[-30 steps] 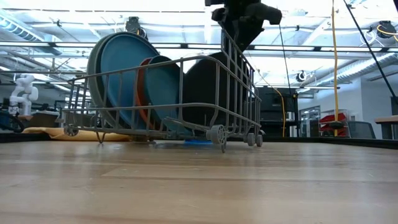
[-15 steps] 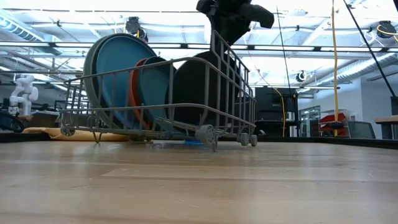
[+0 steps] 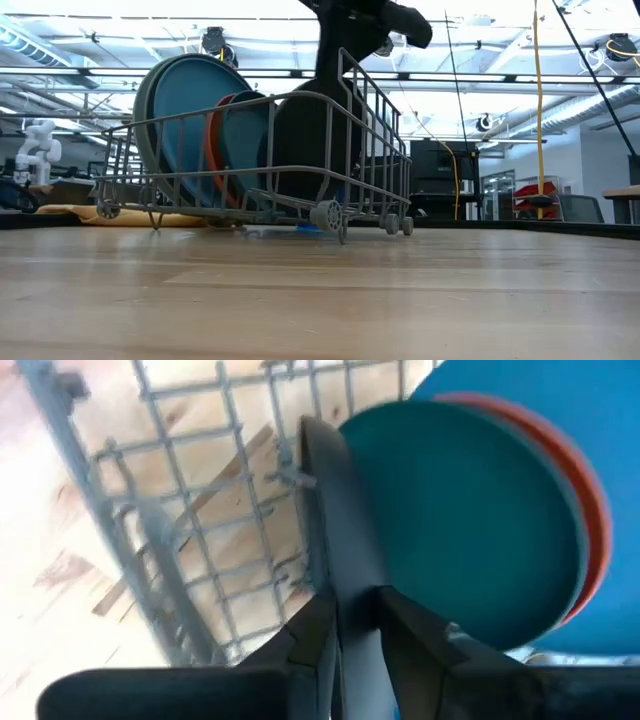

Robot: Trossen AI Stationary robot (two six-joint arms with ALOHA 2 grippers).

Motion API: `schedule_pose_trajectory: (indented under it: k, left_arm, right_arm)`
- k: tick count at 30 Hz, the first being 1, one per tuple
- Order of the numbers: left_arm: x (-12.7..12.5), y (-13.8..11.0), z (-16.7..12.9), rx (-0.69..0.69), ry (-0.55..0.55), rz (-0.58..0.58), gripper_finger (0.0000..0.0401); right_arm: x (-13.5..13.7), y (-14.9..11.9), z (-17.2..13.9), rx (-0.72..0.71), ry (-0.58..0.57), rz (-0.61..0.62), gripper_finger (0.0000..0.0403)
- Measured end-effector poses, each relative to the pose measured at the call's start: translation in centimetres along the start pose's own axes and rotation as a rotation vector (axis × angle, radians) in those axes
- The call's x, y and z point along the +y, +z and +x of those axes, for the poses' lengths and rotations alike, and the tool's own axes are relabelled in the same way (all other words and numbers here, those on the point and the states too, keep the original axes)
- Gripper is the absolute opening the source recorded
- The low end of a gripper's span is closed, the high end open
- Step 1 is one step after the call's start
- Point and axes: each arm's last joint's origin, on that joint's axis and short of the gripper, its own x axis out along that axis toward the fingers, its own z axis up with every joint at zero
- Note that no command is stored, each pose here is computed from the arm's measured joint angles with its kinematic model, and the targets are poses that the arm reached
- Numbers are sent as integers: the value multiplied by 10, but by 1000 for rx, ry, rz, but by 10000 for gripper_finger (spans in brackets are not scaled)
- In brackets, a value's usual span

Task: Sort dishes
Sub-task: Put the black plate into the dish rack, then return to Home Position

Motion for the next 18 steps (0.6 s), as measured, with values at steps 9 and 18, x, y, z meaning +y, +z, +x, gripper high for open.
schedule_pose_trajectory:
  k: [9,18]
  left_arm:
    - [0,0,0,0,0,-1,123]
    - [0,0,0,0,1,-6,123]
  right_arm:
    - [7,12,0,-4,-38,-76,138]
    - [5,13,0,31,-96,-79,220]
